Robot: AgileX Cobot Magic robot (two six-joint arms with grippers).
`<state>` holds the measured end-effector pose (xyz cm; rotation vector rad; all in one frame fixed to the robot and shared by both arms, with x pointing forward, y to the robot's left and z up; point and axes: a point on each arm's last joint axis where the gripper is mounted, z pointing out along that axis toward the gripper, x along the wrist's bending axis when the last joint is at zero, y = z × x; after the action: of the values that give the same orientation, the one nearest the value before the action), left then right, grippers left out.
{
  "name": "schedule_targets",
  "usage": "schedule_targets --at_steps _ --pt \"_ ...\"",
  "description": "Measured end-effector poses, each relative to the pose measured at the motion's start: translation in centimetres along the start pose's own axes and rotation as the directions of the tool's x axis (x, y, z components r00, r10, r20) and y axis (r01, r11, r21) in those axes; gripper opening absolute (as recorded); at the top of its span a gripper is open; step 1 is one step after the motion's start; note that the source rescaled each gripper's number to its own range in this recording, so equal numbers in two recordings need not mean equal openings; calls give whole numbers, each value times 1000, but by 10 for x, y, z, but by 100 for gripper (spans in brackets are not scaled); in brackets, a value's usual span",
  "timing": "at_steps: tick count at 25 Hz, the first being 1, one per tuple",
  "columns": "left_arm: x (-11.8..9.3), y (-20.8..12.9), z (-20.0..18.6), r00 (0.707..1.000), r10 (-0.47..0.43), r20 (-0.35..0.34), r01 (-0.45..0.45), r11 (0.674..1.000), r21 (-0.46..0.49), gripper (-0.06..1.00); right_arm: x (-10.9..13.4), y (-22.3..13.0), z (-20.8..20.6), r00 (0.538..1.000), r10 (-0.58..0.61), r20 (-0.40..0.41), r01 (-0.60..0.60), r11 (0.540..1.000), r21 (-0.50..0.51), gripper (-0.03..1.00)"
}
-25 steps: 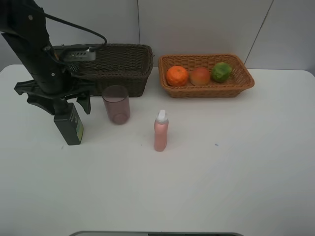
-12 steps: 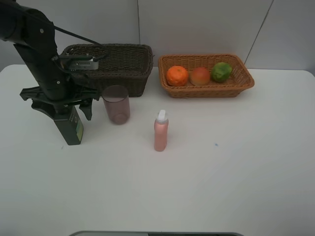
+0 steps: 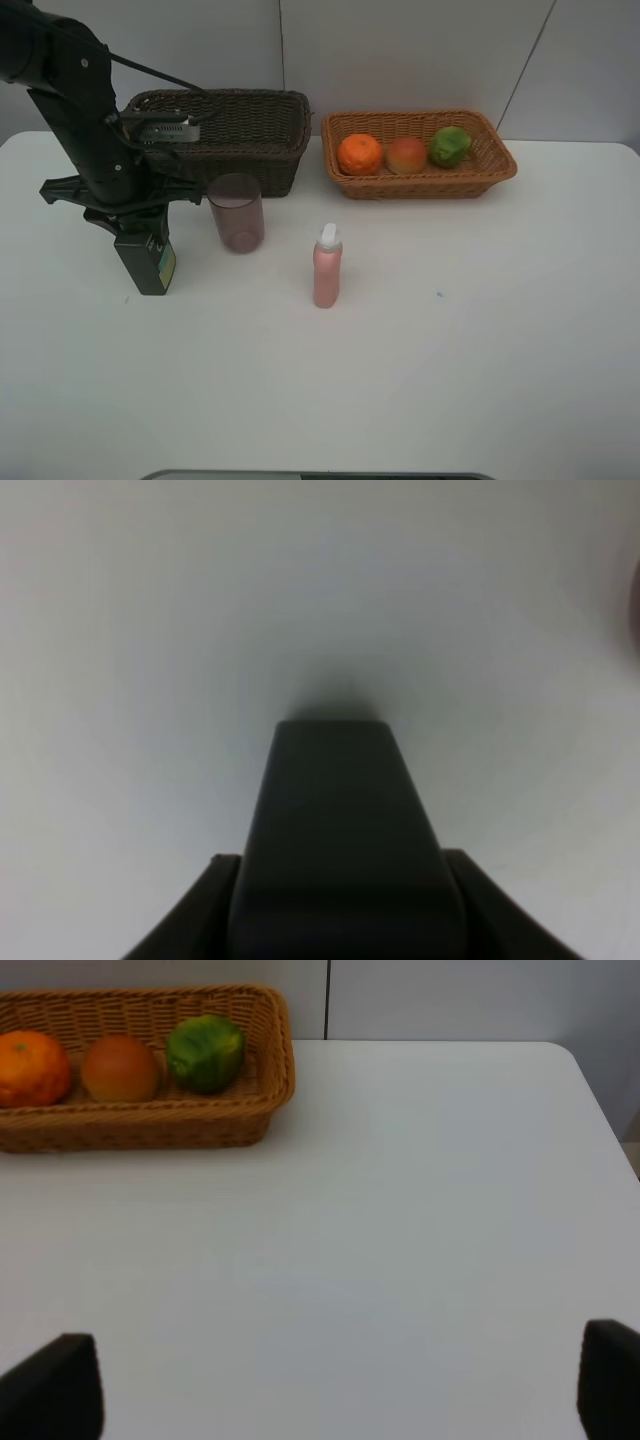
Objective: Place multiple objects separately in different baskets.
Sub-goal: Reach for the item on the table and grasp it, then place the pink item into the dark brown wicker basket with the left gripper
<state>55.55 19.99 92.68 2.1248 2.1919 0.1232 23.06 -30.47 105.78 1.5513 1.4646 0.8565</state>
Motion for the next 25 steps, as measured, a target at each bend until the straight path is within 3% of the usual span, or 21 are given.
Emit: schedule_targets --at_steps 14,25 --pt "0 1 -3 1000 0 2 0 1000 -5 47 0 0 0 1000 0 0 0 1000 0 100" --pt "-5 40 -98 1000 24 5 -22 975 -221 47 0 0 0 1000 0 0 0 1000 0 100"
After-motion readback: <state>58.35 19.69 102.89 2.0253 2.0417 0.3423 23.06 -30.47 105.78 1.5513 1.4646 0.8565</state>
